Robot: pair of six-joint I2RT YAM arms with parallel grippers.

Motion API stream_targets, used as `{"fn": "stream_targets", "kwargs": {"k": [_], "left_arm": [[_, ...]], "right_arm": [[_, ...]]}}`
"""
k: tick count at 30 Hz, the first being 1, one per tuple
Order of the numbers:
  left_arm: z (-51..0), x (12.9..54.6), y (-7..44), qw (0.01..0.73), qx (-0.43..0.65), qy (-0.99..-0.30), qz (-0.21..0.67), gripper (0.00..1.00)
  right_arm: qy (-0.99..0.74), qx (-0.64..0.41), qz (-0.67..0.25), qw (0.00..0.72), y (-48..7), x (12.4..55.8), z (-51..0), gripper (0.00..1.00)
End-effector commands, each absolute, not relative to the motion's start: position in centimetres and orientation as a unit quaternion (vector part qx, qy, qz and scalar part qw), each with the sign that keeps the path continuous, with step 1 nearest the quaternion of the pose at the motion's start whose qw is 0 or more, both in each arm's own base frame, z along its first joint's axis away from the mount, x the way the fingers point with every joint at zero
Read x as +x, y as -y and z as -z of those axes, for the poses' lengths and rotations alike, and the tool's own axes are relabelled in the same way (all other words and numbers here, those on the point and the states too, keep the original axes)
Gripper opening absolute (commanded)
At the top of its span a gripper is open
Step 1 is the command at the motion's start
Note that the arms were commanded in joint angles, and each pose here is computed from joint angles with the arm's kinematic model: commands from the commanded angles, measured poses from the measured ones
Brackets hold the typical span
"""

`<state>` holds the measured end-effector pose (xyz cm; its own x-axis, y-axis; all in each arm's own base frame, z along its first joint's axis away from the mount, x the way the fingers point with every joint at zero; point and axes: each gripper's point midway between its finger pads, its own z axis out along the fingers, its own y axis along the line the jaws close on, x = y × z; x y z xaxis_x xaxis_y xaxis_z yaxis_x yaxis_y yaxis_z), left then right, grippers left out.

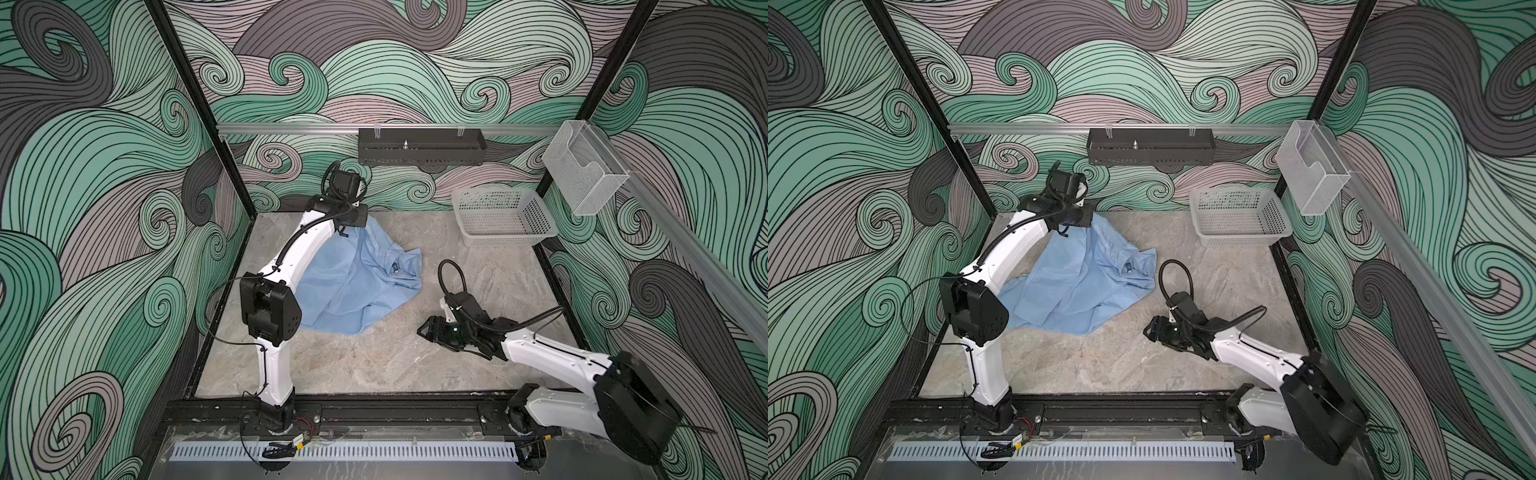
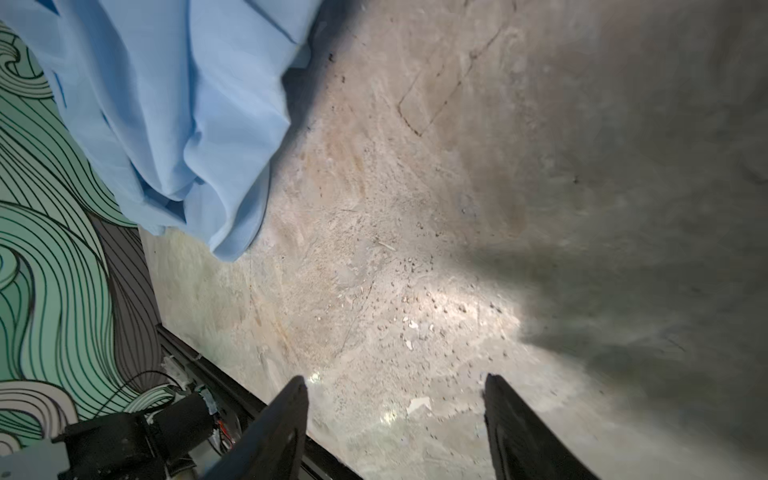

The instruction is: Fold and stack the long sleeve shirts

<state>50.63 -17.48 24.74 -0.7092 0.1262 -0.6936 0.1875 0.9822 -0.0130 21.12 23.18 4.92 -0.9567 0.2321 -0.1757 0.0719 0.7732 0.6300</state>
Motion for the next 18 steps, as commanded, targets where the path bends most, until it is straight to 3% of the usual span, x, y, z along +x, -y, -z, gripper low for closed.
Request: {"fn": "stream_targets", "kwargs": {"k": [1, 7, 11, 14, 18], "left_arm": [[-24.8, 50.6, 17.4, 0.363, 0.082, -0.927, 0.039, 0.0], [-24.7, 50.8, 17.1, 0.362, 0.081, -0.928, 0.037, 0.0], [-24.9, 50.8, 16.9, 0.362, 0.079, -0.928, 0.038, 0.0], [-25.2, 50.9, 16.7, 0.362, 0.081, -0.928, 0.037, 0.0], [-25.9, 51.0, 16.0, 0.365, 0.077, -0.927, 0.034, 0.0]], "right_arm": [[-0.879, 0.113, -0.42, 0.195, -26.8, 25.8, -8.7, 0.71], [-0.863, 0.128, -0.437, 0.219, -29.4, 29.8, -8.4, 0.78], [-0.86, 0.136, -0.434, 0.23, -30.8, 32.4, -7.4, 0.72], [-0.874, 0.145, -0.409, 0.218, -31.1, 33.2, -5.2, 0.51], [-0.879, 0.152, -0.405, 0.202, -30.7, 32.1, -4.3, 0.08]]}}
